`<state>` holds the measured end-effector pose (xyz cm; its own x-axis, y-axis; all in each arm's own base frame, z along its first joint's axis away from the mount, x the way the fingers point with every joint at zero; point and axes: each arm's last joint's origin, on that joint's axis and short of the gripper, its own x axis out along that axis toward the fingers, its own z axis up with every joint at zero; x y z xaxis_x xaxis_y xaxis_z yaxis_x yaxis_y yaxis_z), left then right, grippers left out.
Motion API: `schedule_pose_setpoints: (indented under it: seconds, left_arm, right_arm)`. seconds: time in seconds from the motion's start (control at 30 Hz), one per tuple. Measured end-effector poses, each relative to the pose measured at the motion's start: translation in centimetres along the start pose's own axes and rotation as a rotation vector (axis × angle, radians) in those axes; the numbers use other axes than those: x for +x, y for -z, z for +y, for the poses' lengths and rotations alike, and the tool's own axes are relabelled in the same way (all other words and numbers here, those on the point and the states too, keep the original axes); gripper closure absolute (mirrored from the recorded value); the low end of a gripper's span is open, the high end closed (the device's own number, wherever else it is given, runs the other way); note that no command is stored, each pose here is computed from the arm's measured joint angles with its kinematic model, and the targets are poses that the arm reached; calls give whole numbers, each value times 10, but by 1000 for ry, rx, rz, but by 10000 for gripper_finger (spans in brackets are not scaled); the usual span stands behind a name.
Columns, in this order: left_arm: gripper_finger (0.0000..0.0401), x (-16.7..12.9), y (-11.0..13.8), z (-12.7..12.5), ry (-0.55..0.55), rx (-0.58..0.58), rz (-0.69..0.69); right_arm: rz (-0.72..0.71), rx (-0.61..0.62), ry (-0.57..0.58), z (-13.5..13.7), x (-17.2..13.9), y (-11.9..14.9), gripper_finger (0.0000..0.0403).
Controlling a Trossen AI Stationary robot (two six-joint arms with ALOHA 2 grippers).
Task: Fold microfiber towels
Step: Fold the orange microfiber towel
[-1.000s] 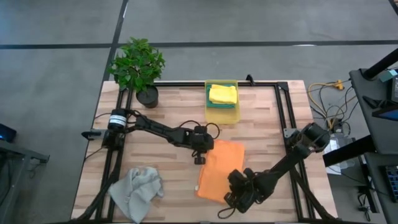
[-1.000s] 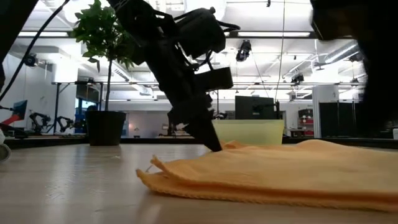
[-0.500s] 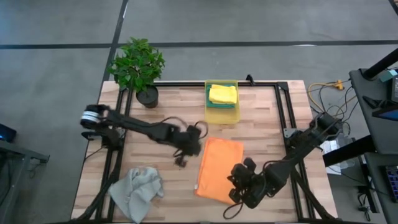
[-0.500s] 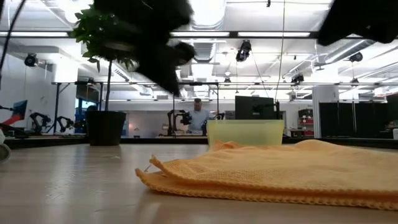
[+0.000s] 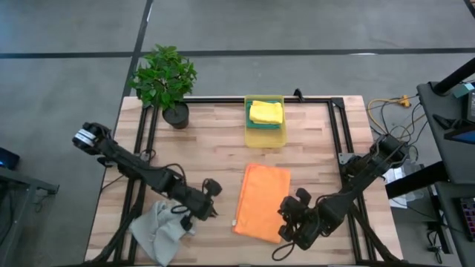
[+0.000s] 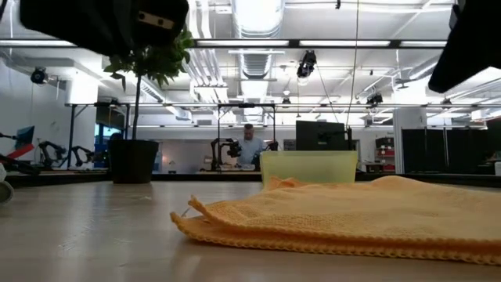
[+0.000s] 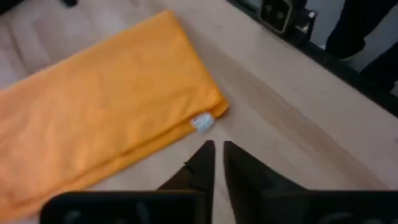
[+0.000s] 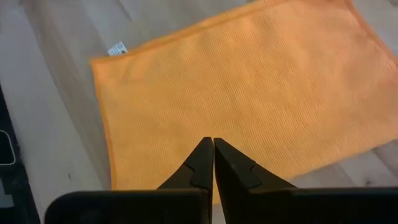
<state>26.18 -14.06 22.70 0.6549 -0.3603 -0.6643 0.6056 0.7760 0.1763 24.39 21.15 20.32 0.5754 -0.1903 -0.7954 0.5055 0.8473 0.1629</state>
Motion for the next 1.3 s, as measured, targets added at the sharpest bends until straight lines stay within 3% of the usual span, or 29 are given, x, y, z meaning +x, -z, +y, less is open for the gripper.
schedule_pose_setpoints:
  seconds: [0.17,0.33,0.47,0.77,1.13,1.3]
  left_arm:
    - [300,23,-7,-12,0,104,23]
    - [208,50,-14,-16,16,130,79]
    - [166,66,-28,-12,-16,233,105]
    - [160,109,-43,-10,37,415,203]
    - [162,143,-26,-7,91,389,382]
    - [206,146,-20,-8,96,325,406]
  right_arm:
    - [23,-12,-14,1,-1,6,394]
    - [32,-19,-30,2,-6,17,394]
    - [41,29,-25,0,-6,26,394]
    - [51,116,-48,1,-13,43,394]
    - [49,135,-128,9,-20,51,394]
    - [41,138,-169,13,-20,50,394]
